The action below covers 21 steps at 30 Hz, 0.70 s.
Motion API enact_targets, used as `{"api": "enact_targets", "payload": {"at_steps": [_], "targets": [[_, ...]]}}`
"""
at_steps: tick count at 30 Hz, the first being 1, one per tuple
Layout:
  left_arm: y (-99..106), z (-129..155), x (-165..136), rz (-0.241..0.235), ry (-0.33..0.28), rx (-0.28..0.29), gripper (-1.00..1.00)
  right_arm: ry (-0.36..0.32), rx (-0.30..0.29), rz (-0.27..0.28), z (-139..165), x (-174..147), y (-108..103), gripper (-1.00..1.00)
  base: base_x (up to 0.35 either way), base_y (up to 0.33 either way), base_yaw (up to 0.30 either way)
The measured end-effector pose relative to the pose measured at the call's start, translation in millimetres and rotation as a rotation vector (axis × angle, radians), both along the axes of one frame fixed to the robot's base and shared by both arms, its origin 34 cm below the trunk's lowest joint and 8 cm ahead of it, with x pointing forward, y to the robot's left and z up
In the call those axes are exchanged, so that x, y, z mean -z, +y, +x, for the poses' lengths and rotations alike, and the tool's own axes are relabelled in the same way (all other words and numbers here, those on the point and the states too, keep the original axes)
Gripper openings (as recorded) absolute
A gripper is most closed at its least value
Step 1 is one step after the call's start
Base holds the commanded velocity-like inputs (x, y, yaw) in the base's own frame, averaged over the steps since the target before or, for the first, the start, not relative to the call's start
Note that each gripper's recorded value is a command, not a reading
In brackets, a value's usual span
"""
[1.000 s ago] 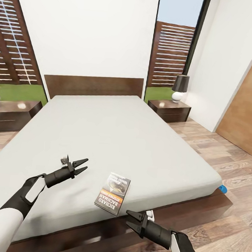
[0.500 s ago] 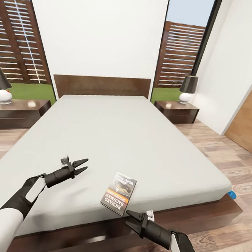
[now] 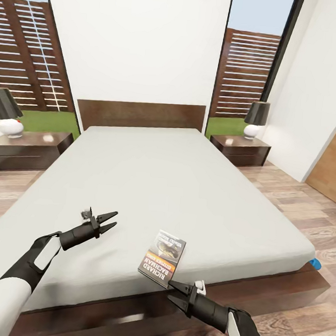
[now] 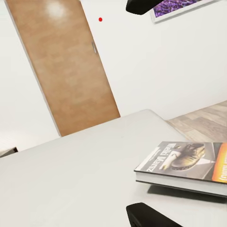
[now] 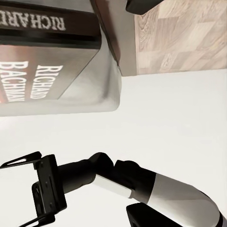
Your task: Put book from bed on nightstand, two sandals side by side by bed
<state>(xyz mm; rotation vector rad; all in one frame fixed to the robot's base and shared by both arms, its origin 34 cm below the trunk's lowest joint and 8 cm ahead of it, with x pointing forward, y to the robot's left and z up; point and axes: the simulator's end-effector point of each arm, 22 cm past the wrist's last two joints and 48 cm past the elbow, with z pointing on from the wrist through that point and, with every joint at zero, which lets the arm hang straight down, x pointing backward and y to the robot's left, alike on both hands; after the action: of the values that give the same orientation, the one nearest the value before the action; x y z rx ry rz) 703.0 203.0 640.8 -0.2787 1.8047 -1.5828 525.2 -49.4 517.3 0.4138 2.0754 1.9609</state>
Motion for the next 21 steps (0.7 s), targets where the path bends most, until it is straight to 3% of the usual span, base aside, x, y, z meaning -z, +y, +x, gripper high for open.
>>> {"api": "enact_targets", "payload": {"at_steps": [21], "targets": [[-0.4, -0.2, 0.1, 0.000, 0.000, 0.001, 1.00, 0.000, 0.000, 0.001, -0.1, -0.2, 0.0, 1.00, 0.000, 0.000, 0.000]]}}
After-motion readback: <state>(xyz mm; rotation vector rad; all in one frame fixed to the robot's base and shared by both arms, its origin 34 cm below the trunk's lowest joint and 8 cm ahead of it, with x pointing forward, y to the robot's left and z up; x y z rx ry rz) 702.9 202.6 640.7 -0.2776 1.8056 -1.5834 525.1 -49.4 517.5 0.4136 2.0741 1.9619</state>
